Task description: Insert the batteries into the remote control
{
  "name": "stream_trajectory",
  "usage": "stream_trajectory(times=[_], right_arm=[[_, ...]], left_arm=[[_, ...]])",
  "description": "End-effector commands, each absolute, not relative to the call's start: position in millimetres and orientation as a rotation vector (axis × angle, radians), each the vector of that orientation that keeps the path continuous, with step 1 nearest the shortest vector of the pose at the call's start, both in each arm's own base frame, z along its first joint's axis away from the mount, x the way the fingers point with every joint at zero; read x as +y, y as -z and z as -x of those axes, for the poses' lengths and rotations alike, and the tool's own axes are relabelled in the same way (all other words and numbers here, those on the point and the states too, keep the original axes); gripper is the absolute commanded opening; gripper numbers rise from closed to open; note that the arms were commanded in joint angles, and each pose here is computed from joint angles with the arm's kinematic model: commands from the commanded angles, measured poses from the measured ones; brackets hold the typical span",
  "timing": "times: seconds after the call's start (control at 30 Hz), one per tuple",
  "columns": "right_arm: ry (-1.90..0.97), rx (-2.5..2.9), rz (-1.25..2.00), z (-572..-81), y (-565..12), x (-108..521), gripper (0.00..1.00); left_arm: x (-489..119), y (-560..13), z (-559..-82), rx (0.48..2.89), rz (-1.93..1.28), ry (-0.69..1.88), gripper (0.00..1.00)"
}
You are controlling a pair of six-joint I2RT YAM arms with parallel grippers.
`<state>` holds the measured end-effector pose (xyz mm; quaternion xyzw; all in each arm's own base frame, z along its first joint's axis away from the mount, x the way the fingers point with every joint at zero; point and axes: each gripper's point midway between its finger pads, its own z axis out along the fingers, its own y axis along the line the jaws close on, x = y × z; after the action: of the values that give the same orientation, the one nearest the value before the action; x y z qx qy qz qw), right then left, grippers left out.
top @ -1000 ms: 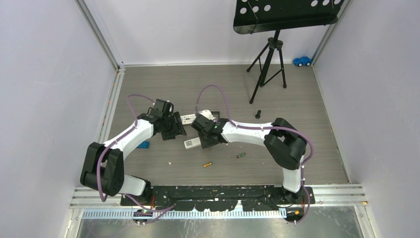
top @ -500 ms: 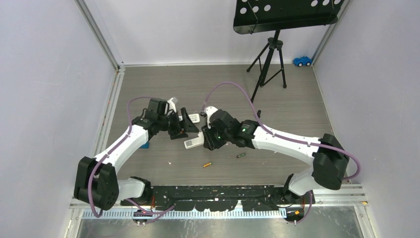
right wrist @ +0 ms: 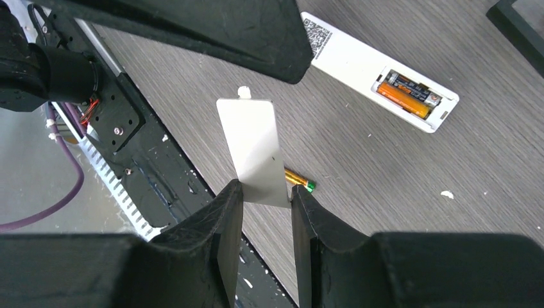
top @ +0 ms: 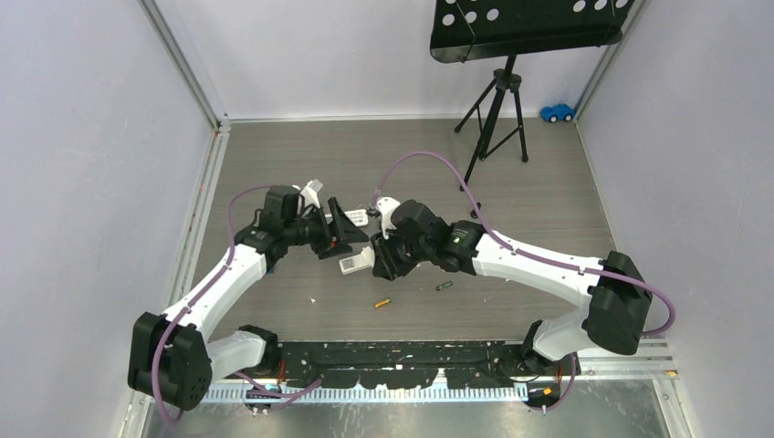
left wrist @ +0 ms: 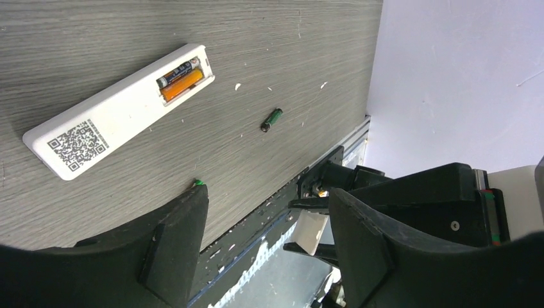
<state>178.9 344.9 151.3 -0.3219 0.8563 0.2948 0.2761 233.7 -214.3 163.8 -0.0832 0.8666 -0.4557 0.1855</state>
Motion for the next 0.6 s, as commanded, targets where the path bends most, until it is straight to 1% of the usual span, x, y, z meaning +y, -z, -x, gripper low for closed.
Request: stream_trajectory(times=[0.0, 0.17, 0.3, 0.43, 0.57], right_arm=[[-0.85, 2.265, 0.913, -173, -164, 352, 0.15], [-0.846, 2.262, 0.905, -176, -165, 353, 0.15], [-0.862, 2.258, 0.916, -176, -166, 359, 0.15], [-0.869, 2.251, 0.928, -177, -168, 363, 0.15], [-0.883, 2.24, 0.938, -178, -171, 367, 0.15]], left_arm=[[-215, -174, -243, 2.39, 0.238, 1.292, 0.69], [-224, -180, -231, 2.398, 0.173, 1.401, 0.59], [-230, -189, -214, 2.396, 0.091, 1.524, 0.58], [-232, -189, -206, 2.396, 0.059, 1.569, 0.57], [-233, -182, -202, 2.408, 0.049, 1.602, 0.51]])
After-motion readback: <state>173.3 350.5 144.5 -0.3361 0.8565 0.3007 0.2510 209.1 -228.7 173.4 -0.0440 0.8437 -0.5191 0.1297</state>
